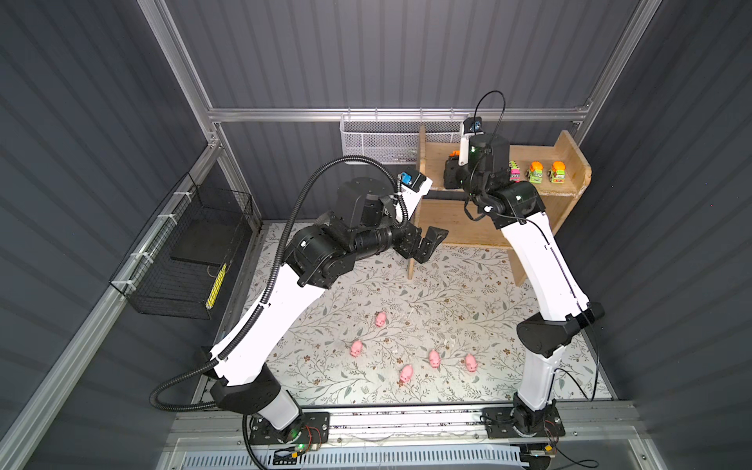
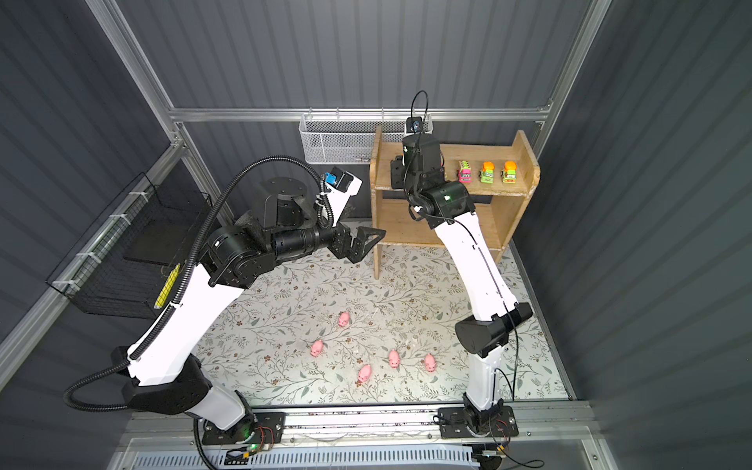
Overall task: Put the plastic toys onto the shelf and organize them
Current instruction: 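Lower the orange truck at the end of the truck row and open the right gripper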
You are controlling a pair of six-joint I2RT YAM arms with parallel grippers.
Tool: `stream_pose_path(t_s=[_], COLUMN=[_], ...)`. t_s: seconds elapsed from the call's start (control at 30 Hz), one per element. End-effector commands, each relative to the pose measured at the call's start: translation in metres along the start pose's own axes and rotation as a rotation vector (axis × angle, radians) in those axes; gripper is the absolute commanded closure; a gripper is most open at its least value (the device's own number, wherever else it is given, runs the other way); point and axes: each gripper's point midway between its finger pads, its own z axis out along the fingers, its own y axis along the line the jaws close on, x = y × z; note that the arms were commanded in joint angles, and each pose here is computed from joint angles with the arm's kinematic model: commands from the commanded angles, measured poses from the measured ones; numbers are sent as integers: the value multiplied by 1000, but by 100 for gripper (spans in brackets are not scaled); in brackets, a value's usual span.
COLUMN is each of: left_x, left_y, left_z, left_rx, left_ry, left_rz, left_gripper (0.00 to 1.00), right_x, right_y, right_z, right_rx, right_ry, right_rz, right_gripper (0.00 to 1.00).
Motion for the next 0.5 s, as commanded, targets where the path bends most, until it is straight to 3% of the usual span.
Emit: stream_pose_path(t_s=[0.0,0.47], left_x=[1,5], left_y=[1,3], left_z=[-5,-10], left_rx=[-14,-22], left_ry=[2,2], left_rz=[24,32], left_gripper=[0,0], right_x=[-8,5], right_y=[-3,-2], right_z=[3,21], right_rx=[5,7], right_ry=[-29,-2], right_rz=[41,74], right_gripper=[66,65])
